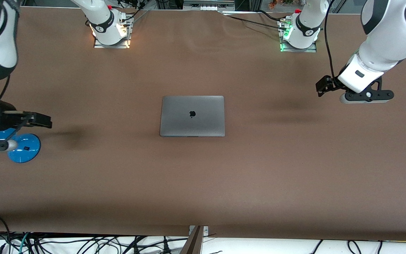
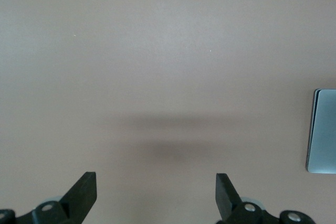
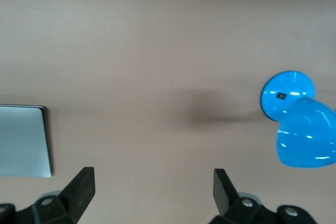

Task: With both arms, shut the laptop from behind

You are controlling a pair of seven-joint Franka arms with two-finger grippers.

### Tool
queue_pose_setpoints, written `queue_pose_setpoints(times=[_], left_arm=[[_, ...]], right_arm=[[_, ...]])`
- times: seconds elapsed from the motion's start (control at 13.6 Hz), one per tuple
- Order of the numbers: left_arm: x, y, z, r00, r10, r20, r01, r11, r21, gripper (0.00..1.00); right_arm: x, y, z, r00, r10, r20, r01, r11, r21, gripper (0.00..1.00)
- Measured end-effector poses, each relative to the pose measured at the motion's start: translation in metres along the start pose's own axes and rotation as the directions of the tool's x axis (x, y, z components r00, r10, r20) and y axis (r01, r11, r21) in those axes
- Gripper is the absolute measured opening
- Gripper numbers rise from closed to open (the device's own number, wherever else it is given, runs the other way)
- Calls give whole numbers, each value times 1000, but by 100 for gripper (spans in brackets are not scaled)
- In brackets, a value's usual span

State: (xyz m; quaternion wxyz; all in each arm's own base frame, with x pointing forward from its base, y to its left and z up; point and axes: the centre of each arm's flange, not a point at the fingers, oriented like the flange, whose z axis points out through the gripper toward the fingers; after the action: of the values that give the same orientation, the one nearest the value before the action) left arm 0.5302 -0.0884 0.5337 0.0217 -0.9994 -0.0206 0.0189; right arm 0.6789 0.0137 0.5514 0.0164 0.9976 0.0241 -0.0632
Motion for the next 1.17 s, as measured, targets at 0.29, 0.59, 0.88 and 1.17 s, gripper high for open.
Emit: queue_pose_setpoints(times=[0.29,0.59,0.88,1.17], left_arm=[[1,0,-38,999,24,-32,-24,1000,-5,100],[3,-22,-65,996,78,-51,-78,997,-8,100],[-5,-37,-96,996,85,-38,-86,996,-19,100],[-11,-35,-117,995,94,-32,-95,995,-22,100]], right_arm=[[-2,9,15,1000,2,31,-3,1000,7,100],[-16,7,-6,1000,-19,2,19,1000,12,100],[-25,7,-17,1000,-25,-7,25,1000,14,100],[-32,7,-17,999,-26,23,26,1000,18,100]])
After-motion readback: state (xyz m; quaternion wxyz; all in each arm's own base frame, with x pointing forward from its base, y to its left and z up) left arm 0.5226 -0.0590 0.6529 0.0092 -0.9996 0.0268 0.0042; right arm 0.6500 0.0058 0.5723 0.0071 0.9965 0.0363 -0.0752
